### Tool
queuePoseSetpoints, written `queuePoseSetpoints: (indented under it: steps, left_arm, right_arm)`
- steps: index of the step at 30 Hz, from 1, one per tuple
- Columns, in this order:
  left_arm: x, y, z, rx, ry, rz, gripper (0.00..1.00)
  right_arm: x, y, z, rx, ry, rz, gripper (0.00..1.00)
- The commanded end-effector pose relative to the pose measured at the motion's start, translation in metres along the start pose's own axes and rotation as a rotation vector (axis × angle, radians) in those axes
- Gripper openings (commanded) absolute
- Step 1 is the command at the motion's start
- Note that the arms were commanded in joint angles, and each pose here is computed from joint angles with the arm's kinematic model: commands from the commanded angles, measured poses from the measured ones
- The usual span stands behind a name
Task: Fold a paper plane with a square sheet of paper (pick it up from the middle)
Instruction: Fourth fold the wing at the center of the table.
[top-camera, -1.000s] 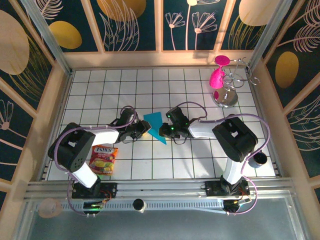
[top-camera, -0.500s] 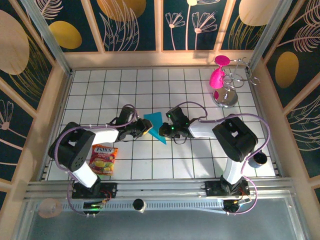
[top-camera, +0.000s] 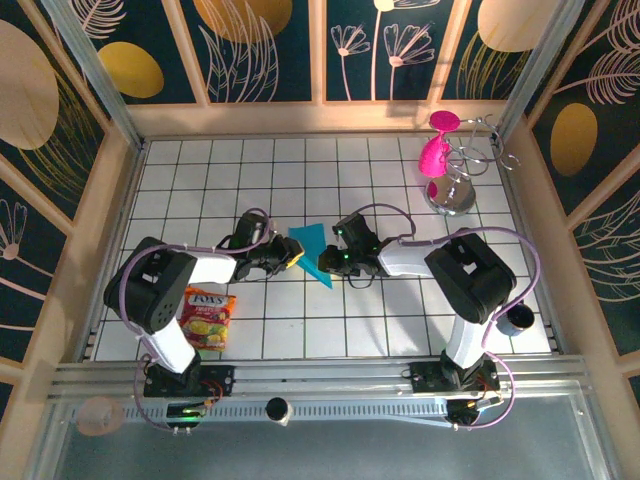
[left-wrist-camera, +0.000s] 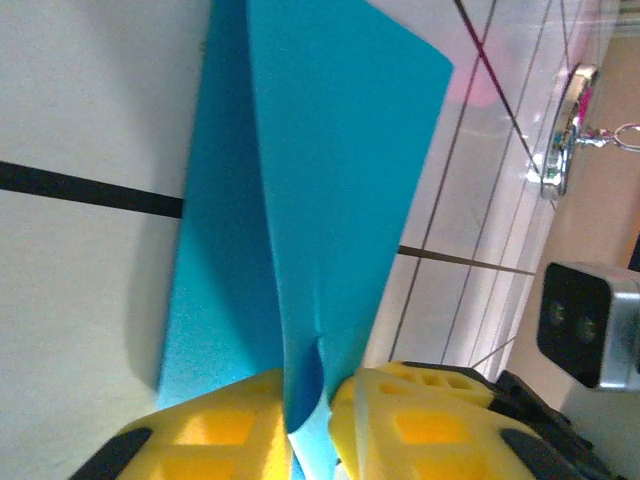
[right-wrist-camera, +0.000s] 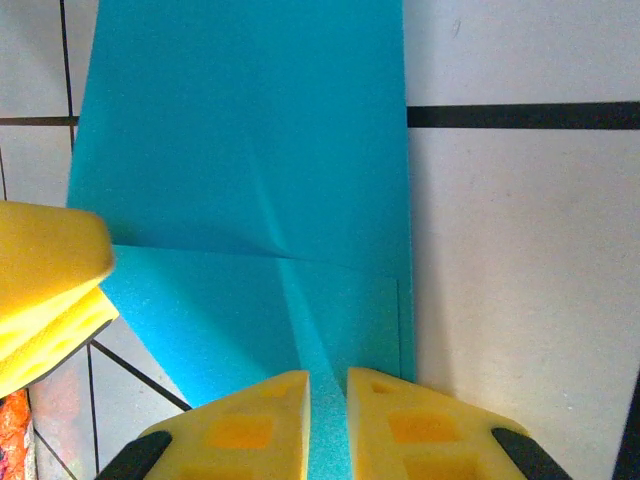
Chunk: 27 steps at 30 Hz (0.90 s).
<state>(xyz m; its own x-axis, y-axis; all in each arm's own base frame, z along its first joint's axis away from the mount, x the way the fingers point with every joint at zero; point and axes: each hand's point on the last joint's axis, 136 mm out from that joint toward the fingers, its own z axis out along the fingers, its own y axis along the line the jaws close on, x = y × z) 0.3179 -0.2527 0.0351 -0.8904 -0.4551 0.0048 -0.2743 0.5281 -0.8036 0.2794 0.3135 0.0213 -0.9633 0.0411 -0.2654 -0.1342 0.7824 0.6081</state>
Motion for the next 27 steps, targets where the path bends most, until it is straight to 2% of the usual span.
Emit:
queuePoseSetpoints:
  steps: [1,4,9,15,21,27]
  left_arm:
    - [0.000,0.005,0.002,0.004,0.016,-0.010,0.16]
    - [-0.001,0.006,0.001,-0.010,0.012,-0.004,0.06]
    - [-0.008,-0.001,-0.004,-0.017,-0.020,0.001,0.00]
    - [-0.022,-0.019,-0.021,-0.021,-0.118,-0.016,0.01]
    - [-0.031,-0.024,-0.025,-0.035,-0.170,-0.050,0.01]
    - [-0.032,-0.024,-0.024,-0.048,-0.169,-0.059,0.01]
  right_arm:
    - [0.003,-0.009,-0.003,0.017,0.001,-0.018,0.19]
    - [-0.003,-0.001,-0.008,-0.002,-0.024,-0.057,0.22]
    - [-0.028,0.027,-0.033,-0.022,-0.151,-0.199,0.31]
    - [-0.031,0.039,-0.046,0.048,-0.301,-0.448,0.35]
    - [-0.018,0.049,-0.027,0.143,-0.313,-0.600,0.32]
    - [-0.011,0.039,-0.009,0.238,-0.315,-0.632,0.31]
